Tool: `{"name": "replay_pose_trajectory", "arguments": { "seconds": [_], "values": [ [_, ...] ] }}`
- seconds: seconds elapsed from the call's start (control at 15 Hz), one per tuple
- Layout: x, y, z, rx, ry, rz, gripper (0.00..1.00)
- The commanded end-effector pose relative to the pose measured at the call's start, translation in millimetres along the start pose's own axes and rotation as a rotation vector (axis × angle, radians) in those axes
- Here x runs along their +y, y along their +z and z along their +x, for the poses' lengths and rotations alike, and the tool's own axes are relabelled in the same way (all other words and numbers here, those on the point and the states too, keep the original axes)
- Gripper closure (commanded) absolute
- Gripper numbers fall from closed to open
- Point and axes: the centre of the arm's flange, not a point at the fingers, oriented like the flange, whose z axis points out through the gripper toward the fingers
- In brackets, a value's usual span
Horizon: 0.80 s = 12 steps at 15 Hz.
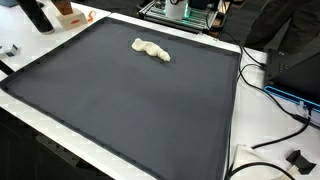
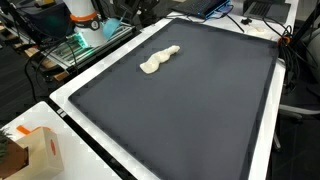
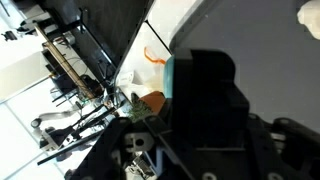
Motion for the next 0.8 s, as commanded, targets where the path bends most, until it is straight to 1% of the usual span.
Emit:
{"name": "replay_pose_trajectory", "arguments": {
  "seconds": [0.0, 0.2, 0.73],
  "values": [
    [-25.6, 4.5, 1.3, -0.004, -0.036, -0.098, 0.75],
    [-43.2, 12.4, -4.9, -0.004, -0.090, -0.127, 0.75],
    [-85.1, 22.5, -15.1, 0.053, -0.183, -0.196, 0.75]
  ]
}}
